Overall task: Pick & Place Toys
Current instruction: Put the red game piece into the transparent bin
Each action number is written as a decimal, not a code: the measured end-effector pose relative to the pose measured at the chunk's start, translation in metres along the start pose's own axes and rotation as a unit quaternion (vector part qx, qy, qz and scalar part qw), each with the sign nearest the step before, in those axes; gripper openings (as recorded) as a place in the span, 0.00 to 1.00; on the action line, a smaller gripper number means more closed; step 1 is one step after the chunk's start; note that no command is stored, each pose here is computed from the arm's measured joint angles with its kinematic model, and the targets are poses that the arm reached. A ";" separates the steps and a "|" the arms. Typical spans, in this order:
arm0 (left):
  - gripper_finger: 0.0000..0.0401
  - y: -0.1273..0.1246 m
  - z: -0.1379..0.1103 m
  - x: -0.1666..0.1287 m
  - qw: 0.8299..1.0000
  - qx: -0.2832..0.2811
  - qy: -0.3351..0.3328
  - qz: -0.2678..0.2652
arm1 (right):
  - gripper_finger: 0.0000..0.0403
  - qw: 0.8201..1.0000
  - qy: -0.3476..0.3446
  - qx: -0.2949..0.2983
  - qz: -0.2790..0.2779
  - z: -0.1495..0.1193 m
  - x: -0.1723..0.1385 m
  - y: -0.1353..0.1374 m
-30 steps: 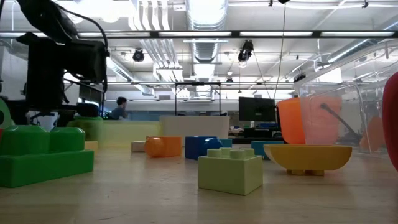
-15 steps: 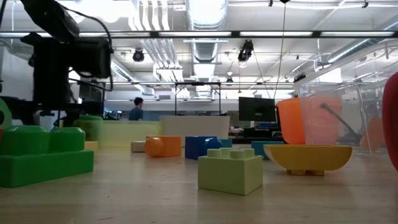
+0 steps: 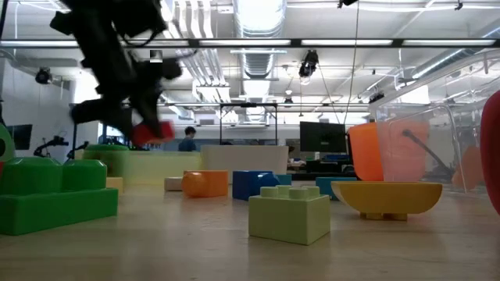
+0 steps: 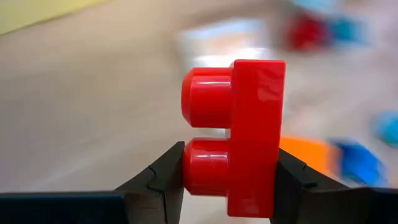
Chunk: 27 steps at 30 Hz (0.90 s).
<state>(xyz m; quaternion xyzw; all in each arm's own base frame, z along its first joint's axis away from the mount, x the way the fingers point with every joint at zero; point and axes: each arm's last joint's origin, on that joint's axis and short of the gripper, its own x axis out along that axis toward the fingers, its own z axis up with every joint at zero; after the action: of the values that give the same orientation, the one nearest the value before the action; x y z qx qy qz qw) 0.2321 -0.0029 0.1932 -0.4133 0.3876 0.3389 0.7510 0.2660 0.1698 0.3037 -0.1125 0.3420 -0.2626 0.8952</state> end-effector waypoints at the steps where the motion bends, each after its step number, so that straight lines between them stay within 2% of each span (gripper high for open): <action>1: 0.38 -0.007 -0.002 -0.001 0.999 0.030 0.000 -0.032 | 0.97 1.000 -0.006 -0.004 -0.005 0.000 0.001 0.000; 5: 0.38 -0.031 -0.008 -0.008 0.982 0.113 -0.007 -0.149 | 0.97 0.999 -0.029 -0.031 -0.008 0.005 0.002 0.002; 11: 0.38 -0.053 -0.008 -0.018 0.940 0.179 -0.010 -0.292 | 0.97 0.989 -0.090 -0.120 0.013 0.022 0.009 0.014; 15: 0.38 -0.061 -0.007 -0.024 0.910 0.208 0.003 -0.360 | 0.97 0.972 -0.126 -0.199 0.020 0.035 0.011 0.016; 18: 0.38 -0.064 -0.008 -0.027 0.891 0.224 0.014 -0.395 | 0.97 0.964 -0.140 -0.221 0.044 0.043 0.017 0.015; 21: 0.38 -0.066 -0.008 -0.029 0.880 0.246 0.006 -0.406 | 0.97 0.973 -0.146 -0.176 0.042 0.053 0.028 0.007; 24: 0.38 -0.065 -0.007 -0.028 0.875 0.280 -0.023 -0.395 | 0.97 0.988 -0.138 -0.052 0.052 0.065 0.042 -0.007; 27: 0.38 -0.065 -0.005 -0.028 0.871 0.314 -0.067 -0.372 | 0.97 0.987 -0.105 0.070 0.103 0.073 0.054 -0.023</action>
<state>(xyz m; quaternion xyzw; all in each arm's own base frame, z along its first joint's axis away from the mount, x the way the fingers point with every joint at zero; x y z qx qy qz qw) 0.2714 -0.0404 0.2384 -0.2456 0.2396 -0.0785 0.9360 0.3398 0.1222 0.3364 -0.0409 0.2367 -0.1794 0.9540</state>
